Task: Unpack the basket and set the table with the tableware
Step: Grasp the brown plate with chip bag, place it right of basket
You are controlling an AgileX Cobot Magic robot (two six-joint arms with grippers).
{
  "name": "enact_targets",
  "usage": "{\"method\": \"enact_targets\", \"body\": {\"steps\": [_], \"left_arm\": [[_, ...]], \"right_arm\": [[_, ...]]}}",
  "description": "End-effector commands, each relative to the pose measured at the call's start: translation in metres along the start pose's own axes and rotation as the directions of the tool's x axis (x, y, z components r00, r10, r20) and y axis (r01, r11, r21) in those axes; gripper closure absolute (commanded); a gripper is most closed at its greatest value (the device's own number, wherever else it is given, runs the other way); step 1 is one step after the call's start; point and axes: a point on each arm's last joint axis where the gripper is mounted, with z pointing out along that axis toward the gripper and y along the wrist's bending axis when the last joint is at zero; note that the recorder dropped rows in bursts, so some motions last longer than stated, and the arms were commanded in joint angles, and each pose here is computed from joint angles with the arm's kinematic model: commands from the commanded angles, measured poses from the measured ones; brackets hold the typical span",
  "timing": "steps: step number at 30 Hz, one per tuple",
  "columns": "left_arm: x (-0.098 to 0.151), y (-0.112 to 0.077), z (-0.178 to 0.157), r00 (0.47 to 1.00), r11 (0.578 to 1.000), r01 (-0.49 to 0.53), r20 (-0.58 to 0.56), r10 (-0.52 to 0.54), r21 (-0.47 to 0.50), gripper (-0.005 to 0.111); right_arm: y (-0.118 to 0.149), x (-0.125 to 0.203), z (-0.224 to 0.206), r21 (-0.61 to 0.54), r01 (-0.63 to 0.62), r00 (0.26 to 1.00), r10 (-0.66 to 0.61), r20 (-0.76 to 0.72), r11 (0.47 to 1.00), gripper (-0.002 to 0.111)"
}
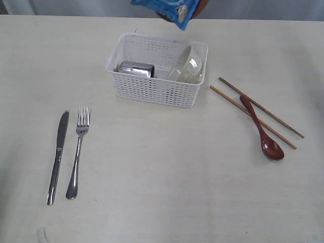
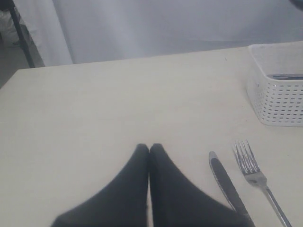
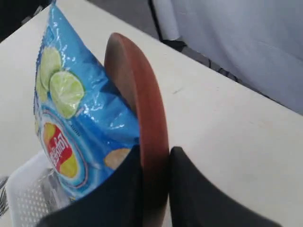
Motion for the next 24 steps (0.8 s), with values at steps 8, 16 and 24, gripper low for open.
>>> {"method": "enact_targets", "body": {"steps": [8,16,24], "left_arm": [[0.001,0.000,0.000,1.000,1.000,-0.002,0.001,0.002,0.004,0.107],[0.001,0.000,0.000,1.000,1.000,-0.002,0.001,0.002,0.004,0.107],[0.001,0.000,0.000,1.000,1.000,-0.002,0.001,0.002,0.004,0.107]], "right_arm": [[-0.157,0.146,-0.022,0.107,-0.768,0.620,0.774,-0.128,0.632,0.109],[-0.168,0.181,-0.001,0.153,-0.810,0.551,0.824,-0.129,0.566,0.108],[-0.171,0.186,-0.004,0.203,-0.778,0.576,0.804,-0.147,0.595,0.085]]}}
